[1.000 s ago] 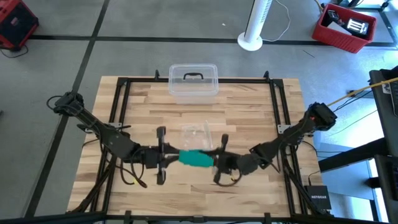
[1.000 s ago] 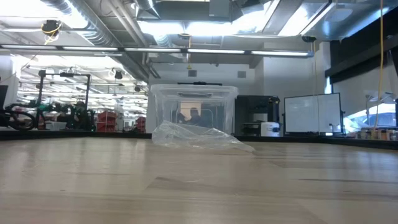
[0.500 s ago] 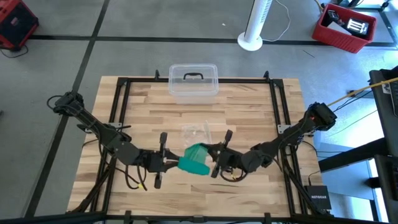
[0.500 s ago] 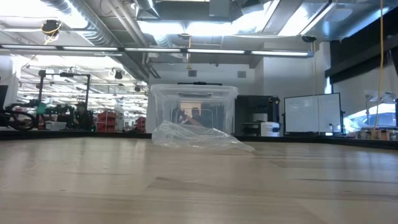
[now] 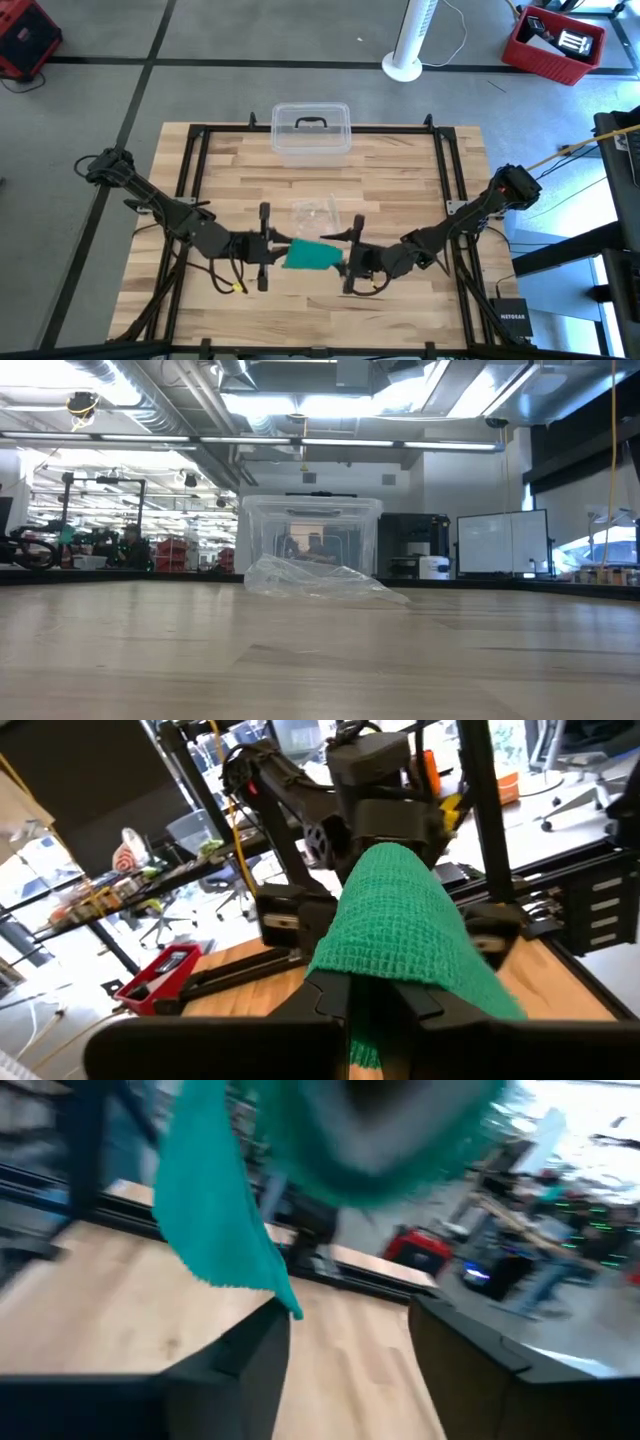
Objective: Roll bandage
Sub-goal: Roll the green bandage
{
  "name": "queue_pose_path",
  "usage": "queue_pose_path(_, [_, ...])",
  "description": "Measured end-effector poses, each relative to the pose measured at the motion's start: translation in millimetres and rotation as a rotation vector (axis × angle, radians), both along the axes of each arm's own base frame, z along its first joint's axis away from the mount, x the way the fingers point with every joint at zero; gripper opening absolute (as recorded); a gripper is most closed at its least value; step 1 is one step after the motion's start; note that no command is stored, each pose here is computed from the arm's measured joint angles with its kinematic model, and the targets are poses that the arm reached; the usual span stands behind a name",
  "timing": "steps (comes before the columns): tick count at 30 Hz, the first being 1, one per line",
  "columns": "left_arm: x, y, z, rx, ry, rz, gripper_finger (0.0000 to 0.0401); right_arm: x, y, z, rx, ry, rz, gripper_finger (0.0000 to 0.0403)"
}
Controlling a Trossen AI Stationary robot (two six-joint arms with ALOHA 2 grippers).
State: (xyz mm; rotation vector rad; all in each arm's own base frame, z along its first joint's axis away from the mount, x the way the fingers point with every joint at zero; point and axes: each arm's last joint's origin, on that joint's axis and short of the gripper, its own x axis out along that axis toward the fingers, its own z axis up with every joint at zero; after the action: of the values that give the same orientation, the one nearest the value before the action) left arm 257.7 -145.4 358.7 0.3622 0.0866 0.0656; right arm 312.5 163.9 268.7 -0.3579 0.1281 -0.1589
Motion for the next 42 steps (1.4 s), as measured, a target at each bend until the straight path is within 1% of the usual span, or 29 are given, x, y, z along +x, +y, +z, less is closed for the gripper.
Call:
queue_pose_path(4, [-0.1,0.2,0.0,0.011,0.0,0.009,0.0013,-3.7,5.8,-4.1,0.046,0.034,0.038,0.0221])
queue_pose_path(6, [-0.6,-0.1,0.0,0.022,0.001,0.021,0.0013,-8.5,11.4,-6.7,0.033,0.061,0.034,0.022])
queue_pose_path(9, [-0.7,0.3,-0.4,0.04,0.006,0.038,0.0013,-19.6,22.5,-7.4,0.036,0.09,0.05,0.0211])
queue_pose_path(11, [-0.7,0.6,-0.3,0.045,0.005,0.042,0.0013,-25.7,29.5,-6.1,0.062,0.087,0.062,0.0204])
queue_pose_path(13, [-0.6,0.7,0.0,0.053,0.004,0.043,0.0013,-28.7,33.2,-4.7,0.081,0.067,0.04,0.0196])
queue_pose_path(17, [-0.6,0.6,-0.1,0.062,0.005,0.041,0.0013,-21.2,23.2,-3.1,0.136,0.029,-0.03,0.0184])
queue_pose_path(18, [-0.6,0.6,-0.1,0.063,0.005,0.041,0.0013,-18.3,20.1,-4.0,0.138,0.032,-0.029,0.0182])
queue_pose_path(20, [-0.6,0.6,-0.1,0.063,0.006,0.041,0.0013,-12.2,13.6,-3.6,0.166,0.033,0.016,0.0182])
queue_pose_path(23, [-0.6,0.6,-0.2,0.065,0.006,0.041,0.0013,-5.1,8.0,0.7,0.256,0.01,0.137,0.0183])
queue_pose_path(25, [-0.3,1.2,-0.2,0.066,0.007,0.043,0.0013,-3.1,7.1,1.5,0.282,0.015,0.209,0.0181])
queue_pose_path(27, [-0.3,1.2,-0.3,0.067,0.008,0.043,0.0013,-3.1,8.2,2.2,0.296,0.013,0.242,0.0178])
queue_pose_path(30, [-0.4,1.2,-0.7,0.074,0.012,0.043,0.0013,-5.1,11.6,1.4,0.306,0.024,0.253,0.017])
queue_pose_path(34, [-0.4,1.2,-0.8,0.076,0.013,0.043,0.0013,-7.0,14.1,3.5,0.312,0.002,0.238,0.0162])
queue_pose_path(39, [-0.4,1.2,-1.3,0.081,0.017,0.042,0.0013,-7.1,13.9,0.3,0.335,0.038,0.252,0.0159])
queue_pose_path(42, [-0.4,1.5,-2.3,0.08,0.026,0.044,0.0013,-7.2,12.0,-1.8,0.318,0.044,0.191,0.0159])
